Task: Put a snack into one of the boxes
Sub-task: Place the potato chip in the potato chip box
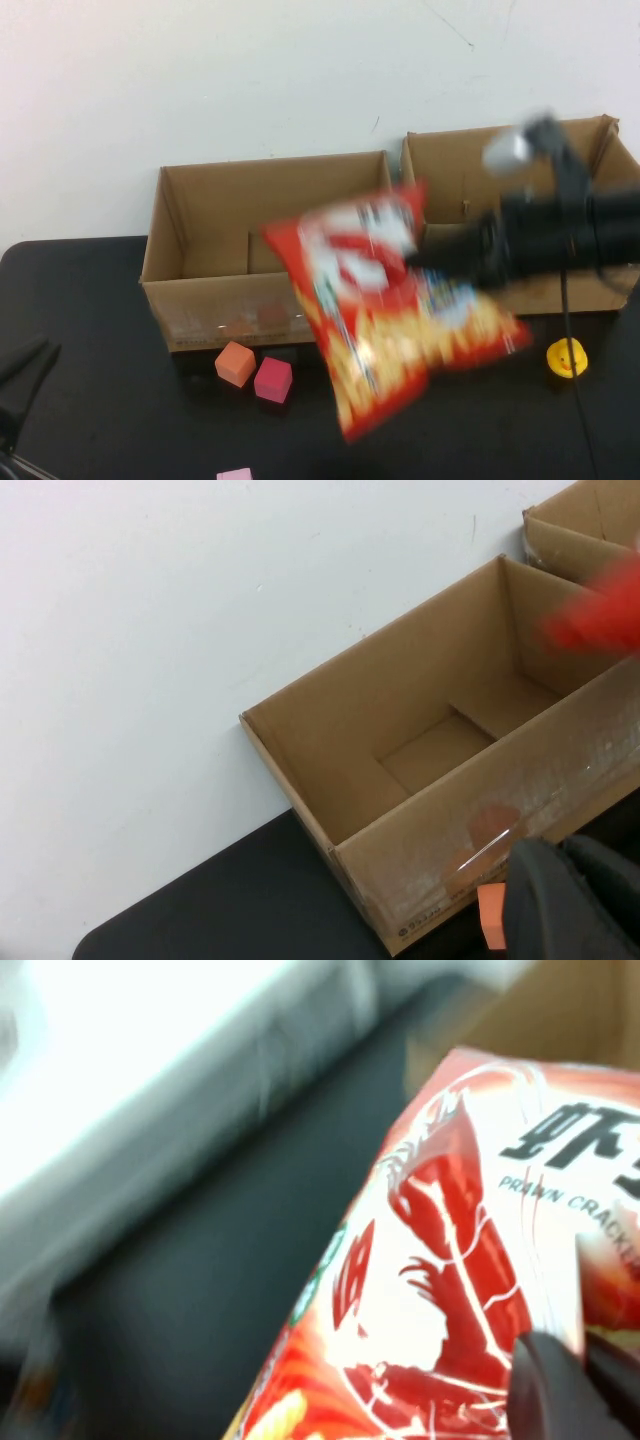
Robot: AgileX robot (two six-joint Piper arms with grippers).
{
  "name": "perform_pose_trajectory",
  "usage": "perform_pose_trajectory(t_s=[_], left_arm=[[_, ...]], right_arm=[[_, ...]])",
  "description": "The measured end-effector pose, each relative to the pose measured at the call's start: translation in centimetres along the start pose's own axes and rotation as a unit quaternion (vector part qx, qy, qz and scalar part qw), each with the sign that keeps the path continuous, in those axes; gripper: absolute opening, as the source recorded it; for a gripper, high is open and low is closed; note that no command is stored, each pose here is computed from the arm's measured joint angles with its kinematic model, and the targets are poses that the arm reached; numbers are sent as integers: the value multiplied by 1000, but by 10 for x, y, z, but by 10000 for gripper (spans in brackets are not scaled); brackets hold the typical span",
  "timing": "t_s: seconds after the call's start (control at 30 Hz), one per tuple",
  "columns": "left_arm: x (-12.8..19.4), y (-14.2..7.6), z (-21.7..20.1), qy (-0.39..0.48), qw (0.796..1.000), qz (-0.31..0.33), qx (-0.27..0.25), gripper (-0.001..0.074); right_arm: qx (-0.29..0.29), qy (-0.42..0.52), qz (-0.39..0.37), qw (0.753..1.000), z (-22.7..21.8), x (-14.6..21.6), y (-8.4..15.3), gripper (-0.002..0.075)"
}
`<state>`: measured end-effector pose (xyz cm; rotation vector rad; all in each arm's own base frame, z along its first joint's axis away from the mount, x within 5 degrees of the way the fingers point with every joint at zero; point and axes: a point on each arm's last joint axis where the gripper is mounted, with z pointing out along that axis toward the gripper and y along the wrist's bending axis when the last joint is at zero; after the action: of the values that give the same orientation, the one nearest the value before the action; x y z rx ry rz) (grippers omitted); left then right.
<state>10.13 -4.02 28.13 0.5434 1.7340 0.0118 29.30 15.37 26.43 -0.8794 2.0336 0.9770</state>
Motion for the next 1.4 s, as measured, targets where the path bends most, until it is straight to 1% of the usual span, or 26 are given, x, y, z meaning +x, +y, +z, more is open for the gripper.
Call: perform_pose_trajectory(t_s=[0.07, 0.17, 0.27, 0.43, 0.53, 0.6, 0.67, 0.7, 0.77, 0.87, 0.93, 1.0, 1.1, 1.2, 1.23, 1.33, 1.37, 1.4], left_arm=[[0, 0, 0, 0, 1000, 0, 0, -1], [0, 0, 0, 0, 1000, 0, 0, -1], [0, 0, 0, 0, 1000, 0, 0, -1], [0, 0, 0, 0, 1000, -2, 0, -1], [0, 0, 0, 0, 1000, -11, 0, -1], [0, 0, 0, 0, 1000, -12, 0, -1], [0, 0, 0, 1, 1000, -13, -1, -1], [0, 0, 0, 1, 1000, -13, -1, -1], [0, 0, 0, 1, 1000, -13, -1, -1], [0, 0, 0, 1, 1000, -13, -1, -1], [0, 0, 0, 1, 1000, -13, -1, -1], [0, 0, 0, 1, 1000, -14, -1, -1], [0, 0, 0, 1, 1000, -14, -1, -1], [0, 0, 0, 1, 1000, -14, -1, -1], [0, 0, 0, 1, 1000, -14, -1, -1], [0, 0, 0, 1, 1000, -14, -1, -1], [0, 0, 0, 1, 1000, -15, -1, -1], [0, 0, 0, 1, 1000, -15, -1, -1]], right_arm=[[8, -57, -23, 998, -1, -26, 1, 8], [34, -123, -43, 991, 6, -57, -6, 8], [59, -161, -76, 982, 23, -83, -16, 8], [106, -156, -140, 972, 74, -98, -38, 8], [162, -128, -171, 963, 112, -93, -57, 9], [202, -113, -180, 956, 130, -90, -68, 26], [237, -98, -176, 950, 146, -84, -81, 93], [247, -94, -173, 949, 149, -82, -86, 146], [261, -88, -168, 947, 155, -78, -93, 278], [268, -91, -154, 947, 155, -78, -94, 443], [269, -97, -149, 947, 152, -82, -93, 494], [270, -109, -148, 945, 145, -90, -87, 514], [267, -136, -156, 941, 126, -110, -66, 504], [259, -159, -166, 938, 106, -125, -38, 433], [251, -165, -170, 938, 98, -128, -28, 387], [208, -177, -184, 944, 81, -129, 2, 202], [184, -180, -191, 947, 76, -127, 13, 132], [156, -181, -198, 951, 72, -124, 22, 85]])
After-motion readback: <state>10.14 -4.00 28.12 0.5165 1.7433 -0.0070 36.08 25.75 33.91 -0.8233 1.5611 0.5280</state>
